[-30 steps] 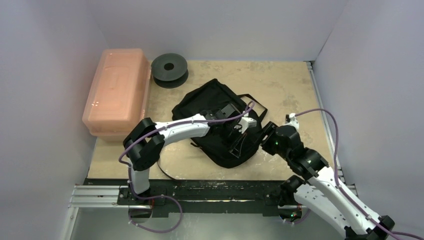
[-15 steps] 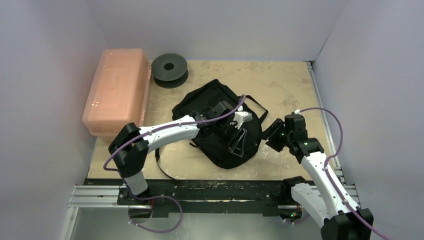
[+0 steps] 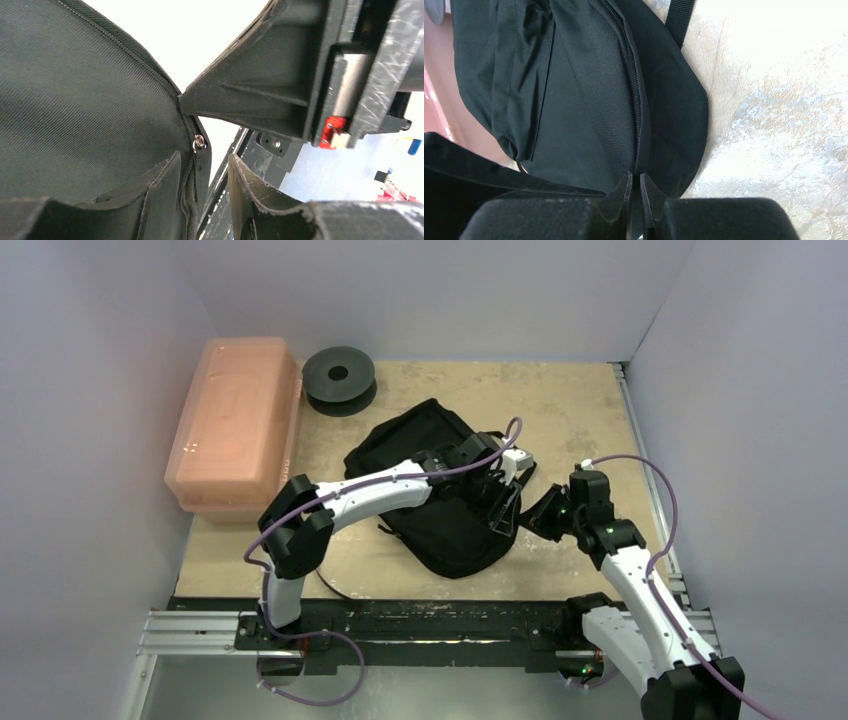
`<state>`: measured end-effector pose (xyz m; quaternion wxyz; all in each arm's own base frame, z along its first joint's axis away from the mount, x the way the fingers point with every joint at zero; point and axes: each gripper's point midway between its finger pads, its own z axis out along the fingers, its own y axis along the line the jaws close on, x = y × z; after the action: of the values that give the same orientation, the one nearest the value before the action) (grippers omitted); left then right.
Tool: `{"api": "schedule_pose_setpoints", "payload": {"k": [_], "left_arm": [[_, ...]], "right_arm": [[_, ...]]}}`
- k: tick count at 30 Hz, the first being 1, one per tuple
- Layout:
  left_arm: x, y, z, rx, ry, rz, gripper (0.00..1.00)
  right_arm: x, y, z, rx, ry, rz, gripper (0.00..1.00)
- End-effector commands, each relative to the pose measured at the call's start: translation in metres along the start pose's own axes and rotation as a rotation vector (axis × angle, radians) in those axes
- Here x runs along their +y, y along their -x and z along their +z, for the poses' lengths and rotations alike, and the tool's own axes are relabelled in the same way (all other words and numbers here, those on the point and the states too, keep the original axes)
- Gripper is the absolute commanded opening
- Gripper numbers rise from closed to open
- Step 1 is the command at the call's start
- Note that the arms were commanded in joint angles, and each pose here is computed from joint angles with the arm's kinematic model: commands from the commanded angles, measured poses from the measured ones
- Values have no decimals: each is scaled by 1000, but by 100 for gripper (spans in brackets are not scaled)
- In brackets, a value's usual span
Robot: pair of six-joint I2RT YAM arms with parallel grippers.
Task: Pack the student bag
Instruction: Zip the student bag at the center of the board.
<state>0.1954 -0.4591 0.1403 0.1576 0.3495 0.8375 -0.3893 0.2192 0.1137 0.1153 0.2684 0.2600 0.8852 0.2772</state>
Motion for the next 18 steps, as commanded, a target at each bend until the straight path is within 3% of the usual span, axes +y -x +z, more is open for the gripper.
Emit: {"api": "schedule_pose_setpoints", "payload": {"k": [1,11,18], "left_arm": [[-4,5,4,12,11,35,35],[-4,-14,5,75,-15,26,20],[-7,-16,1,67,-34,31,1]], "right_arm": [[13,1,-3,1,66,-28,10],[14,1,-6,2,66,-46,13],[10,-7,-7,55,53,-82,24]]}}
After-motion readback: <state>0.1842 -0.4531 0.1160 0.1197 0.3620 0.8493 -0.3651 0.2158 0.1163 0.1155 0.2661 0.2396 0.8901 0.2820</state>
